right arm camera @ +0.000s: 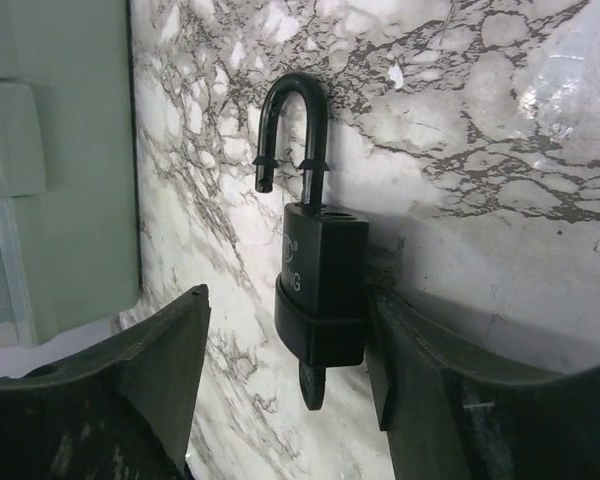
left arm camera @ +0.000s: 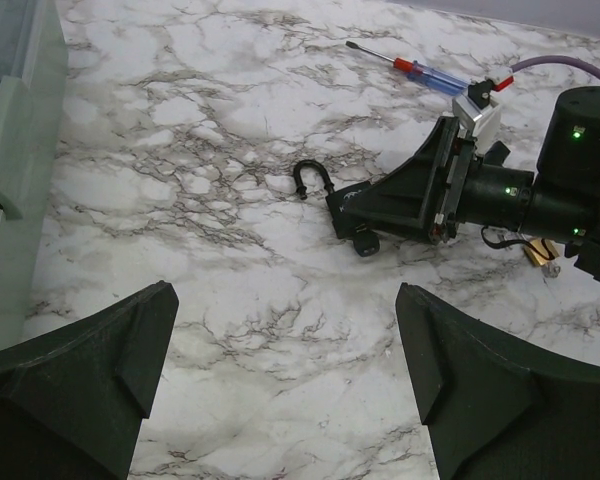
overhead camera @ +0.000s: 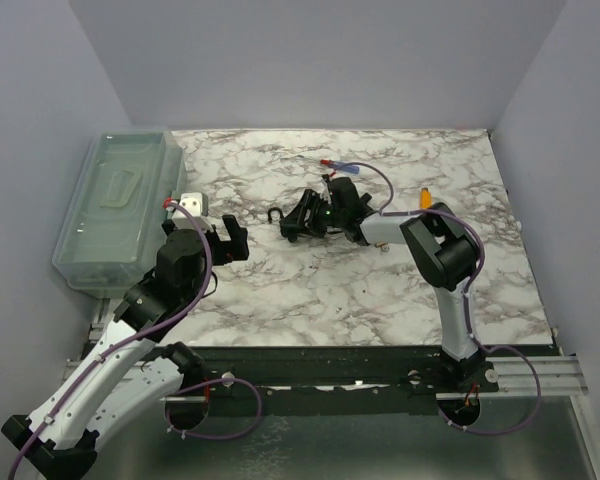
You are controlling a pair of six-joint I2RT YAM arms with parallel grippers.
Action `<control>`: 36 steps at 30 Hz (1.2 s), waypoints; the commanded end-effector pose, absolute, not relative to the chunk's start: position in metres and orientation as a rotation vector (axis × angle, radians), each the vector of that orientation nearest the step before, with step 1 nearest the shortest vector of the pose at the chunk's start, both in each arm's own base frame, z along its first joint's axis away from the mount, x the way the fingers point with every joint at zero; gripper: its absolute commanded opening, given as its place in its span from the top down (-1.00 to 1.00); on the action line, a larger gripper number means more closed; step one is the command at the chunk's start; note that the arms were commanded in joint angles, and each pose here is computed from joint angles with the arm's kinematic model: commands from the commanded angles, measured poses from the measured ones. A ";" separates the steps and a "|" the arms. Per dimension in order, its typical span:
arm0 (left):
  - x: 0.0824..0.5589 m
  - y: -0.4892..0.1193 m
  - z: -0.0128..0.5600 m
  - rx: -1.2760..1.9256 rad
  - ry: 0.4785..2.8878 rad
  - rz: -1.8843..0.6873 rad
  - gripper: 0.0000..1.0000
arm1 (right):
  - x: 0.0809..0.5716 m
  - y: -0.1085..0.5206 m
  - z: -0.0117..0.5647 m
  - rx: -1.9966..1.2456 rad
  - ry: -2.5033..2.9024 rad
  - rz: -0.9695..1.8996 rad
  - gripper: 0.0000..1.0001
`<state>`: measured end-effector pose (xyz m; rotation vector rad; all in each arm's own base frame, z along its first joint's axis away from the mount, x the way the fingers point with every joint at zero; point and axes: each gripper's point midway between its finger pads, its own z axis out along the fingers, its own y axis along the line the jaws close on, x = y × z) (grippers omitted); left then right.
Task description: Unlock with the key
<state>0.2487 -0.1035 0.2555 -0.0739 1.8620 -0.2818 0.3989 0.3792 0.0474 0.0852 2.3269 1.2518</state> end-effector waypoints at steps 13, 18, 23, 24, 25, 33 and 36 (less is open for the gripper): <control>0.252 -0.103 0.252 -0.063 1.858 -0.273 -0.98 | 0.379 0.318 0.164 -0.048 2.158 0.964 -0.99; 0.252 -0.103 0.250 -0.063 1.861 -0.268 -0.98 | 0.361 0.271 0.231 -0.072 1.988 0.799 -0.99; 0.255 -0.100 0.247 -0.077 1.852 -0.246 -0.98 | 0.342 0.209 0.260 -0.026 1.831 0.573 -0.99; 0.256 -0.100 0.246 -0.075 1.851 -0.243 -0.98 | 0.338 0.198 0.262 -0.015 1.810 0.530 -0.99; 0.257 -0.100 0.244 -0.074 1.849 -0.239 -0.98 | 0.335 0.187 0.263 -0.010 1.789 0.487 -0.99; 0.261 -0.098 0.236 -0.071 1.857 -0.205 -0.98 | 0.293 0.132 0.241 0.150 1.773 0.401 -0.99; 0.262 -0.100 0.233 -0.063 1.866 -0.206 -0.98 | 0.273 0.124 0.223 0.170 1.772 0.441 -0.99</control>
